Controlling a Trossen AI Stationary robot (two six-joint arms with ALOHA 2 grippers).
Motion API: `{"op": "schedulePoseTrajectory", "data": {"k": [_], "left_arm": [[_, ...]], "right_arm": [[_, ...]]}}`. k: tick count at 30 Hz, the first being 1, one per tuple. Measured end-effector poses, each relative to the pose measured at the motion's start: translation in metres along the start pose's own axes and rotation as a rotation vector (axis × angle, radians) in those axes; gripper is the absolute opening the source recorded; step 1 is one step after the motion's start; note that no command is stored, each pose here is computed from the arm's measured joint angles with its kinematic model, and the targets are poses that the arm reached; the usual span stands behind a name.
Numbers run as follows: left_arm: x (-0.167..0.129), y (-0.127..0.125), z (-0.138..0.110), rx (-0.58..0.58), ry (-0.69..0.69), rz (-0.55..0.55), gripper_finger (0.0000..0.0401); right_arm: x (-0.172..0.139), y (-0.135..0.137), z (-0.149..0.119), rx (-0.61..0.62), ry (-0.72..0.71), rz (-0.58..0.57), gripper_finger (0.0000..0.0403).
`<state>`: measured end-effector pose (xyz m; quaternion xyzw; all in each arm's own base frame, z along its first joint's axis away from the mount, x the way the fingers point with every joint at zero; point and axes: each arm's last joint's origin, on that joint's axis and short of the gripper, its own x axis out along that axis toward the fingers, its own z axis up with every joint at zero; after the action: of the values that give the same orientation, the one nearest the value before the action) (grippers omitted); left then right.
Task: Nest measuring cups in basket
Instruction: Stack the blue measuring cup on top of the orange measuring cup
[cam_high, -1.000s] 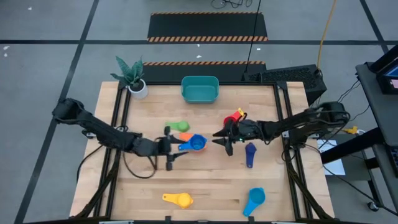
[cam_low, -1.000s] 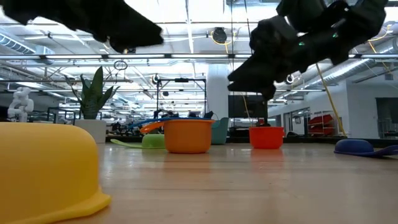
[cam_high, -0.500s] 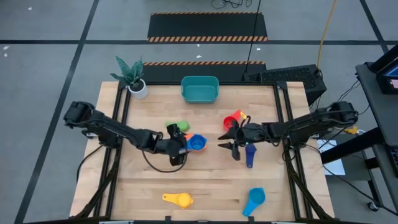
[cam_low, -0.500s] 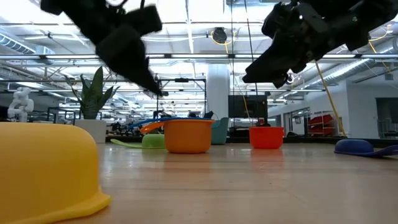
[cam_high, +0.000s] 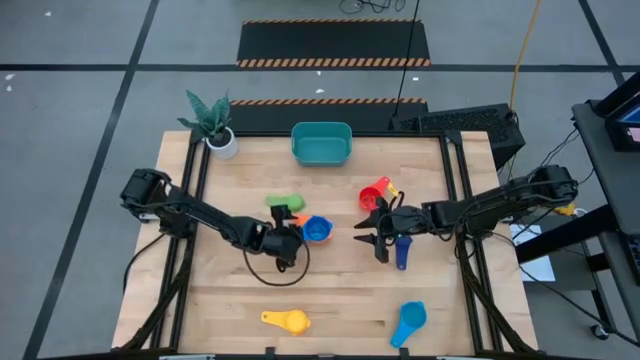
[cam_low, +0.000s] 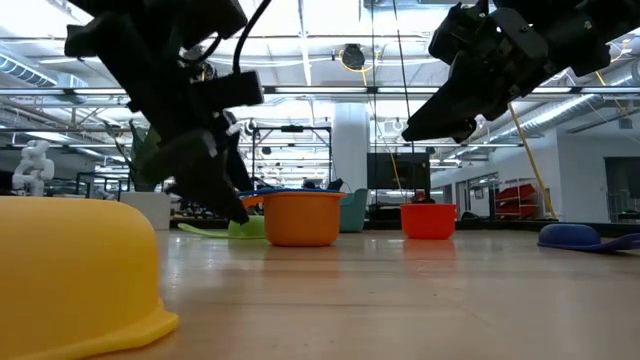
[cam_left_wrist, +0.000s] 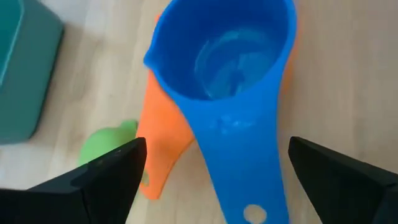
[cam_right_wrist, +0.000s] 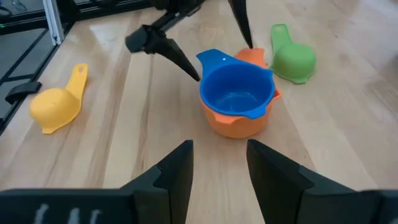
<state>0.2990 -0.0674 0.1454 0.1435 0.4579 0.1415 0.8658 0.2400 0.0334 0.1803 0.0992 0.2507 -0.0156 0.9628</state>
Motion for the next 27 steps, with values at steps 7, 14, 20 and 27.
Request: {"op": "schedulePoseTrajectory", "data": {"k": [7,14,20,27], "left_arm": [[0.006,0.017,0.001,0.077,0.02,0.095,0.0395],[0.019,0.04,0.0,0.157,0.063,-0.012,0.0395],[0.03,0.062,-0.002,0.226,0.086,-0.052,0.0395],[0.036,0.074,-0.003,0.246,0.038,-0.258,0.0395]], "right_arm": [[0.0,0.0,0.0,-0.006,0.001,0.0,0.0144],[0.0,0.0,0.0,-0.006,0.002,0.003,0.0144],[0.0,0.0,0.0,-0.008,0.003,0.003,0.0144],[0.0,0.0,0.0,-0.025,0.004,0.007,0.0144]]}}
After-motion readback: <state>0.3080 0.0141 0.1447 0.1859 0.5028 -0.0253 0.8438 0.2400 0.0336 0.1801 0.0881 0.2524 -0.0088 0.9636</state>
